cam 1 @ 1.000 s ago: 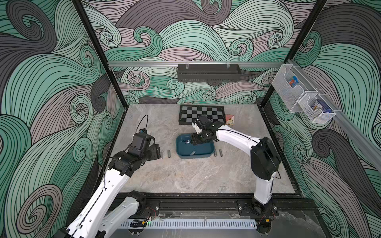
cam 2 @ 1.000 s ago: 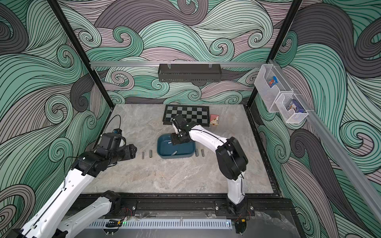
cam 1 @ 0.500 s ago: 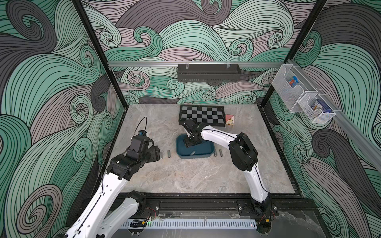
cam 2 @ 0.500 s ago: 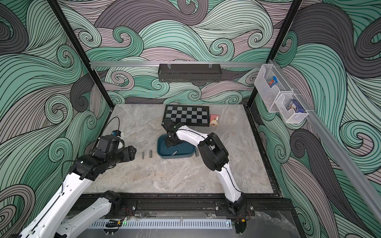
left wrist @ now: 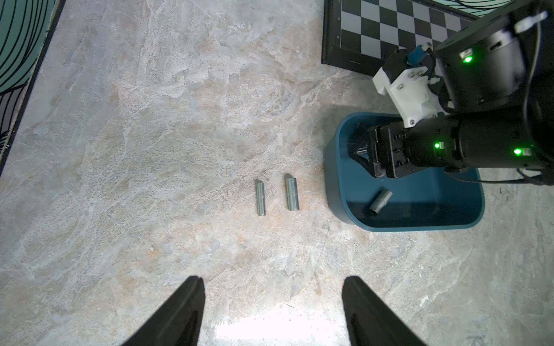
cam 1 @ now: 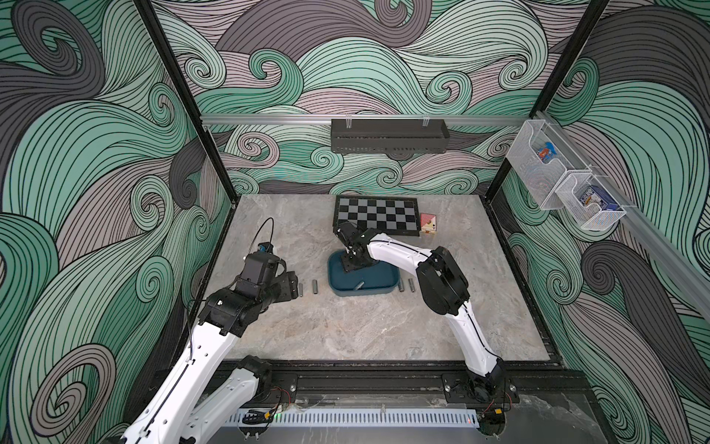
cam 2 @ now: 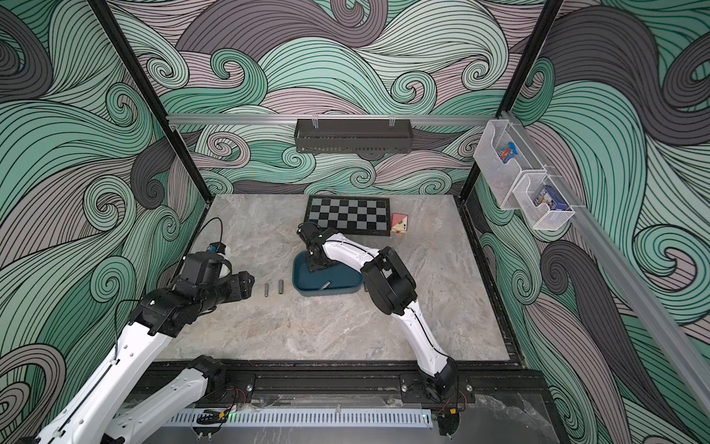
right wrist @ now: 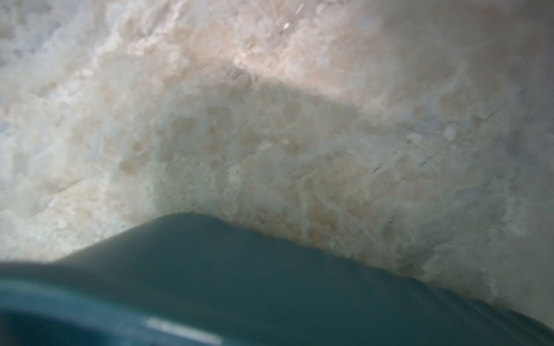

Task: Take out the socket from the storage box
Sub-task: Pick up the socket head from the storage box.

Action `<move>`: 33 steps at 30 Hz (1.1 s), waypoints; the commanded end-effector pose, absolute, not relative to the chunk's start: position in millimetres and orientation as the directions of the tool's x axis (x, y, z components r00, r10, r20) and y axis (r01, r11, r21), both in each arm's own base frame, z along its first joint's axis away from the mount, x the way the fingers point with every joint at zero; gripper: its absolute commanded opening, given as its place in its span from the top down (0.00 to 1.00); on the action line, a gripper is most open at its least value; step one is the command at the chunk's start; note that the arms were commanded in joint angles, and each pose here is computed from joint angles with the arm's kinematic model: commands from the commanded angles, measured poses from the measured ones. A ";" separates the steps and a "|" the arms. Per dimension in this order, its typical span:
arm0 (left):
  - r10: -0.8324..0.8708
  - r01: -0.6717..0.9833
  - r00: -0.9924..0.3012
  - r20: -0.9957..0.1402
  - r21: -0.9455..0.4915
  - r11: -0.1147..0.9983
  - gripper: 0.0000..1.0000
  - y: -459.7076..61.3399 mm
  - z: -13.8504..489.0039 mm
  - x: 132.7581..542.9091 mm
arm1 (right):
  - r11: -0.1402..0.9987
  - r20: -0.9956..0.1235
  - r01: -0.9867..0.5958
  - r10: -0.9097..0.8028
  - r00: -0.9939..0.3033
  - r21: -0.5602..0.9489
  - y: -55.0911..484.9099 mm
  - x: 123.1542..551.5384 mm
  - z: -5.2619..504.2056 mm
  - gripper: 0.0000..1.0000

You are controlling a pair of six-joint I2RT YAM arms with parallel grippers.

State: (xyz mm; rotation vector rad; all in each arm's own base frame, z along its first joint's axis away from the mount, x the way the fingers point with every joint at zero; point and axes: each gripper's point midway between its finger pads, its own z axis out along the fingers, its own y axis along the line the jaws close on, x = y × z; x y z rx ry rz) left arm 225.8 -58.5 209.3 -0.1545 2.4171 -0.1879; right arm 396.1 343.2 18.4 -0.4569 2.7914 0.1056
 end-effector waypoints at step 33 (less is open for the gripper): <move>-0.152 -0.041 -0.750 -0.644 -0.183 0.982 0.24 -61.2 209.2 227.2 | 0.918 -0.252 -0.396 -0.384 -0.888 -0.005 338.4 366.0 14.5 0.57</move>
